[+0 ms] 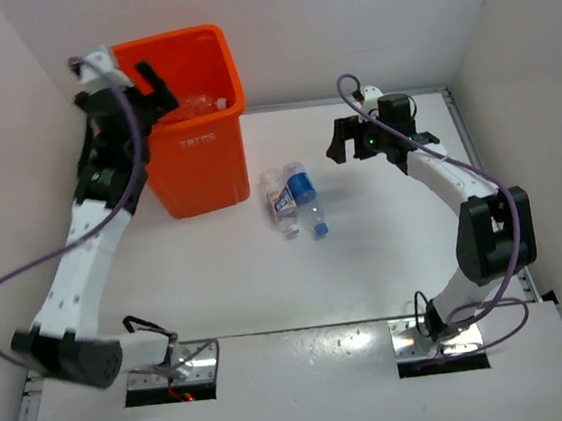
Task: Put the plastic bottles in the bin
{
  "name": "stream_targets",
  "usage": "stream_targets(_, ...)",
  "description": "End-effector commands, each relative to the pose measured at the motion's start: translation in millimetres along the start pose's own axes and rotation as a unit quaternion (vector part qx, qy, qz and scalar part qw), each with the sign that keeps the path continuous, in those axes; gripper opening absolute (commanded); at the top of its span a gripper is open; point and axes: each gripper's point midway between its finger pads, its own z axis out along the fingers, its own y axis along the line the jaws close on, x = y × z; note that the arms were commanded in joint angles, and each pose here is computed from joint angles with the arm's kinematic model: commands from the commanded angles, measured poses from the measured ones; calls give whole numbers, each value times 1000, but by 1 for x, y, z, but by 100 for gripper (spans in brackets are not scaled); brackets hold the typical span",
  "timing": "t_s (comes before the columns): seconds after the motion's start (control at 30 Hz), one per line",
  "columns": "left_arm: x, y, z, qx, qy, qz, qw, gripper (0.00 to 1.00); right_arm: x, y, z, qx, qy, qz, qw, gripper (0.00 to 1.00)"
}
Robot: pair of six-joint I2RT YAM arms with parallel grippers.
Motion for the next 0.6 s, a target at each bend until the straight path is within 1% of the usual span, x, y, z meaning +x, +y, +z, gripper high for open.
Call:
stream_targets(0.0, -112, 41, -79, -42, -155, -52, 986, 100, -1, -5, 15, -2, -1, -2, 1000, 100)
stream_targets(0.03, -102, 49, -84, -55, -139, -44, 988, 100, 7, -5, 23, -10, 15, 3, 1000, 100)
stream_targets(0.07, -97, 58, -96, -64, -134, -41, 988, 100, 6, 1, 28, -23, 17, 1, 1000, 100)
stream_targets(0.1, -87, 71, -101, -85, -120, -32, 989, 100, 18, 9, 35, -42, 43, 6, 998, 100)
stream_targets(0.13, -82, 76, -108, -90, -116, -35, 988, 100, 26, 11, 38, -50, 56, 11, 997, 100)
stream_targets(0.17, -77, 84, -120, -94, -117, -40, 988, 100, 32, 22, 41, -73, 67, 11, 995, 100)
stream_targets(0.23, -68, 93, -131, -102, -112, -37, 988, 100, 45, 31, 45, -91, 87, 16, 992, 100)
stream_targets(0.27, -66, 98, -136, -109, -113, -37, 987, 100, 51, 42, 48, -114, 97, 15, 989, 100)
stream_targets(0.3, -66, 103, -144, -116, -117, -43, 985, 100, 66, 51, 51, -124, 121, 19, 985, 100)
stream_targets(0.33, -61, 107, -144, -125, -106, -36, 986, 100, 69, 57, 53, -129, 128, 17, 983, 100)
stream_targets(0.43, -59, 115, -153, -137, -102, -28, 985, 100, 91, 77, 59, -145, 157, 8, 977, 100)
stream_targets(0.5, -60, 117, -155, -143, -101, -23, 984, 100, 101, 85, 66, -138, 173, 4, 975, 100)
stream_targets(0.53, -61, 121, -159, -150, -101, -19, 983, 100, 115, 80, 71, -126, 192, 20, 973, 100)
stream_targets(0.57, -61, 121, -159, -150, -101, -19, 983, 100, 120, 81, 75, -117, 202, 17, 972, 100)
